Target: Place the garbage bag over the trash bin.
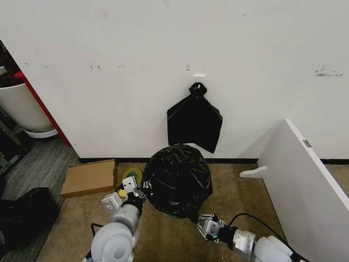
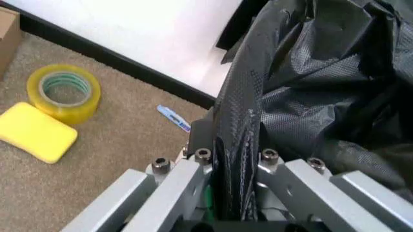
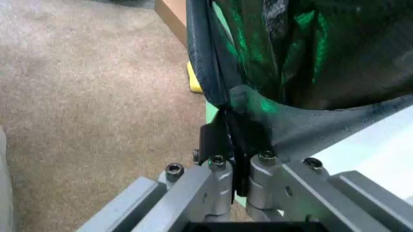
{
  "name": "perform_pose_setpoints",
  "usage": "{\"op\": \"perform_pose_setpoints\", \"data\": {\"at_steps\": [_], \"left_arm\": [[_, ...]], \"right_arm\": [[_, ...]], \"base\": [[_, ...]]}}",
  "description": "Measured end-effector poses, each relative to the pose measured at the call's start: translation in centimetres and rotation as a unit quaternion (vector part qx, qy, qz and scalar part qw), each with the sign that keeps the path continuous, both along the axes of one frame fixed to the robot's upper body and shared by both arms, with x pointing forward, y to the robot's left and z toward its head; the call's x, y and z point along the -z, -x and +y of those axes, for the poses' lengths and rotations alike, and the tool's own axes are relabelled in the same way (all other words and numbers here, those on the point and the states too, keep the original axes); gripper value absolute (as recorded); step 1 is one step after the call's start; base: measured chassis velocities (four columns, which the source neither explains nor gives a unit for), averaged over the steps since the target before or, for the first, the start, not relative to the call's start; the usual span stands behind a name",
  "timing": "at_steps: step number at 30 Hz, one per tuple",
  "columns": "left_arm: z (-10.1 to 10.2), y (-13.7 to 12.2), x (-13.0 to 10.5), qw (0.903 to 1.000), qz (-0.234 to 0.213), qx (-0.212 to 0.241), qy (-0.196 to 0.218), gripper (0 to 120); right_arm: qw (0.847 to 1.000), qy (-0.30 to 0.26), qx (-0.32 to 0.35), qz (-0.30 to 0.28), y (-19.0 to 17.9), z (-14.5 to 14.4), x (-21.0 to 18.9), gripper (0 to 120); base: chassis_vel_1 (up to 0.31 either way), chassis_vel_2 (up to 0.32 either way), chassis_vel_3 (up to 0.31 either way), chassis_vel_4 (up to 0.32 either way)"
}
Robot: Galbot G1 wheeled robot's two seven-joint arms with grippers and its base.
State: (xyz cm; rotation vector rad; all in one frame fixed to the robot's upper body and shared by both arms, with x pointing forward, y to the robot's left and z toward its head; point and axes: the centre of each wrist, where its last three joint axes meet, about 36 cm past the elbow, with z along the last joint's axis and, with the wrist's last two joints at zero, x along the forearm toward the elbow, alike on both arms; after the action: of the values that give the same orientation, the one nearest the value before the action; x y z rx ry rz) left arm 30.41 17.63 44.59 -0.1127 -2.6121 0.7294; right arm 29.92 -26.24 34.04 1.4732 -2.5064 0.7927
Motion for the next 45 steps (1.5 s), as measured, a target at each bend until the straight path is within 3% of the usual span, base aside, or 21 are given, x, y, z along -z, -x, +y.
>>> {"op": "perform_pose_setpoints", "data": {"at_steps": [6,16,25,29,34,36,40,41,42,45], "left_arm": [[0.1,-0.1,0.7,0.9999,0.008,-0.003,-0.005,3],[0.7,-0.5,1.9,0.9994,-0.009,-0.012,-0.031,3],[0.7,-1.1,1.9,0.9993,-0.013,-0.024,-0.025,3],[1.2,-1.5,2.3,0.9990,-0.019,-0.030,-0.027,3],[2.4,-2.0,4.7,0.9974,-0.065,-0.022,-0.021,3],[2.4,-2.0,4.7,0.9974,-0.065,-0.022,-0.021,3],[3.2,-1.7,7.2,0.9922,-0.123,0.009,-0.020,3],[3.6,-1.8,8.6,0.9877,-0.152,0.021,-0.027,3],[3.6,-1.8,8.6,0.9877,-0.152,0.021,-0.027,3],[4.8,-2.0,10.9,0.9806,-0.188,0.042,-0.036,3]], "right_arm": [[1.000,-0.013,-0.010,0.002,0.6,0.2,-0.7,0],[0.999,-0.030,-0.039,0.013,1.8,-0.7,-1.1,36],[0.996,-0.044,-0.082,0.015,1.5,-1.5,-1.2,68],[0.992,-0.087,-0.085,0.041,0.6,-2.0,-2.5,83],[0.971,-0.186,-0.113,0.096,-0.1,-1.8,-6.2,99],[0.971,-0.186,-0.113,0.096,-0.1,-1.8,-6.2,99],[0.943,-0.299,-0.035,0.144,-1.0,-0.7,-10.1,100],[0.918,-0.353,0.028,0.178,-1.2,0.0,-12.0,100],[0.918,-0.353,0.028,0.178,-1.2,0.0,-12.0,100],[0.892,-0.384,0.112,0.211,-2.1,0.4,-15.0,100]], "base": [[0.000,0.000,0.000,0.000],[0.000,0.000,0.000,0.000],[0.000,0.000,0.000,0.000],[0.000,0.000,0.000,0.000],[0.000,0.000,0.000,0.000],[0.000,0.000,0.000,0.000],[0.000,0.000,0.000,0.000],[0.000,0.000,0.000,0.000],[0.000,0.000,0.000,0.000],[0.000,0.000,0.000,0.000]]}}
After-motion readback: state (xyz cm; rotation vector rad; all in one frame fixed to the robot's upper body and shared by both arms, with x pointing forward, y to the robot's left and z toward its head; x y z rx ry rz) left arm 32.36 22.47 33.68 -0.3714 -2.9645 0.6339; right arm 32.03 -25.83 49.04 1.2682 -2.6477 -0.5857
